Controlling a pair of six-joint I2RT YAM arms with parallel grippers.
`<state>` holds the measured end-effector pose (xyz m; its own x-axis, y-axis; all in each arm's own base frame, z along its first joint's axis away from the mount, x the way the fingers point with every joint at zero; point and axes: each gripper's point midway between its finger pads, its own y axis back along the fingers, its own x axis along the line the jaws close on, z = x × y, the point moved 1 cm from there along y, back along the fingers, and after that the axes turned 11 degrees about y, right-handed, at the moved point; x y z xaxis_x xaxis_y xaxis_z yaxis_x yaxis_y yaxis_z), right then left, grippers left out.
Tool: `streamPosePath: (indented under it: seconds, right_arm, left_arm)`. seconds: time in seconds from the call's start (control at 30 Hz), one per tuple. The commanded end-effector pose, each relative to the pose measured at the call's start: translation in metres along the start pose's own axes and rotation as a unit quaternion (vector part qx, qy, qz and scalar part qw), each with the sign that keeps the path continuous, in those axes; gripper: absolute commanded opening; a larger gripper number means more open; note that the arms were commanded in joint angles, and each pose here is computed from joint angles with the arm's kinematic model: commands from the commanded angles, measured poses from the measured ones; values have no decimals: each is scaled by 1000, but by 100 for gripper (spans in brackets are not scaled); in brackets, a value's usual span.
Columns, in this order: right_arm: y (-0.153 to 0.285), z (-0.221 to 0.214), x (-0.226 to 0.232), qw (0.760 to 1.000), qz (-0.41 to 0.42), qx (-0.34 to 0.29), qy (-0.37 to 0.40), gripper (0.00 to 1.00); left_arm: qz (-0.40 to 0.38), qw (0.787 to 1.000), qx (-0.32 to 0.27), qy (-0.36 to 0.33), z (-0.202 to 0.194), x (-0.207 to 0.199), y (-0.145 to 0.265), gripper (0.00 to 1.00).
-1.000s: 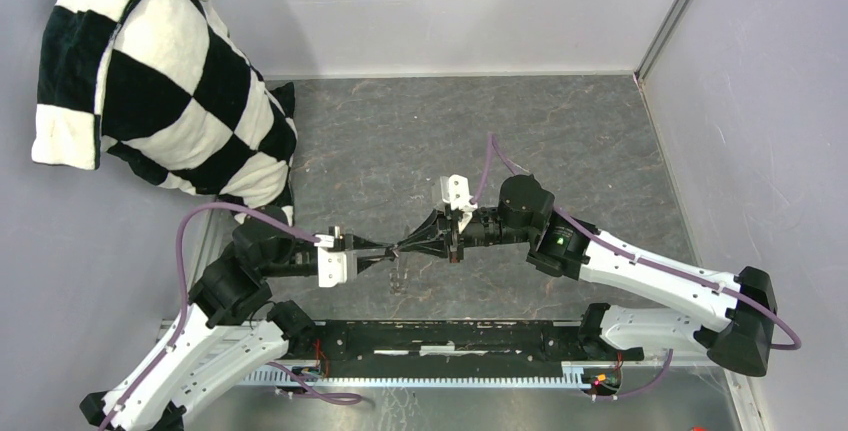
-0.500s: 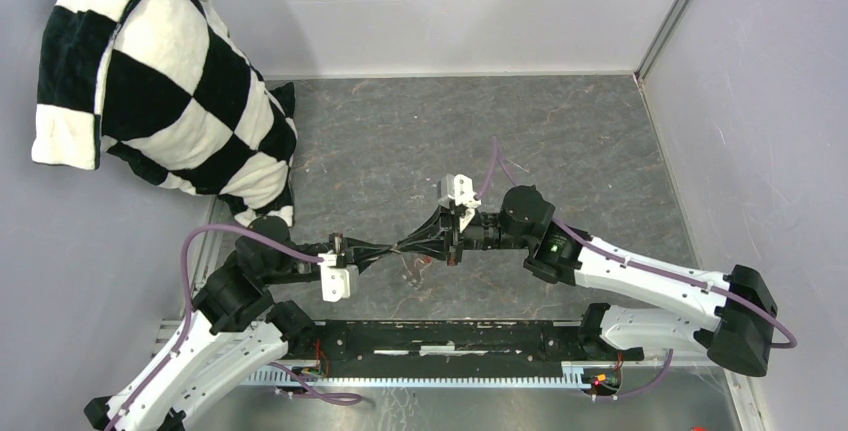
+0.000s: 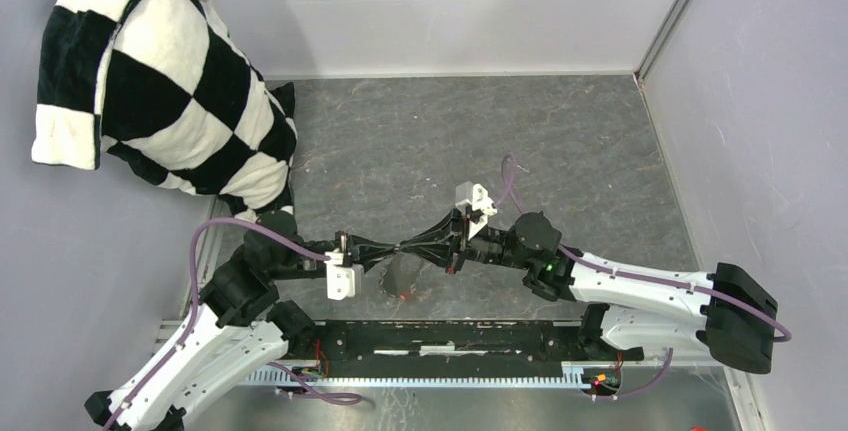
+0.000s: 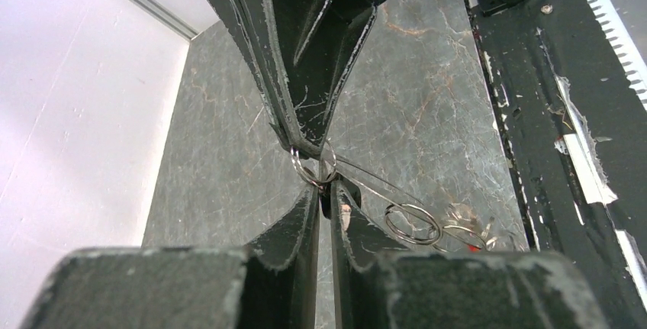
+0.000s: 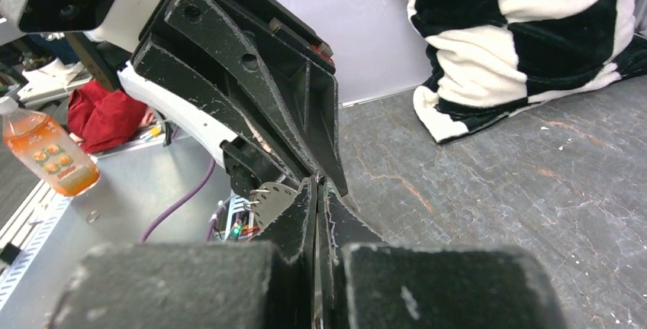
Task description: Put the keys on the keyring
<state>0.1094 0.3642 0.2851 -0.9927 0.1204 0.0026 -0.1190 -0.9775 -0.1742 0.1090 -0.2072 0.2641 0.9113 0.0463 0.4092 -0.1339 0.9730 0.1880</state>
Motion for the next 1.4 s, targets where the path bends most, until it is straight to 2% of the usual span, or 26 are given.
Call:
streamPosePath:
  seconds: [0.0,0.23,0.3,0.47,0.63,0.87,1.03,1.37]
  right_arm:
    - [0,42,-10,995,-47,-90,8,0]
    - [9,45,-23,989,-103,-104,14,0]
    - [11,45,-24,988,-108,-112,9,0]
    - [9,46,-19,986,-100,-131,-4,0]
    - [16,49,-10,984,-80,-160,-7,0]
    - [26,53,7,983,-36,-182,16,0]
    - [22,56,14,983,-12,-184,28,0]
    - [11,61,22,984,21,-170,51,0]
  left_arm:
    - [-8,999,-33,-38,18,2,0,16]
    - [-2,996,-40,-81,17,-2,5,17]
    - [-11,995,-38,-97,13,-6,4,19]
    - [-28,993,-35,-105,11,-9,2,39]
    - [-12,998,-29,-51,25,7,0,51]
    - [41,998,-40,20,53,29,9,52]
    - [-25,997,-52,57,58,6,6,49]
    - [-51,994,-31,93,47,-2,0,39]
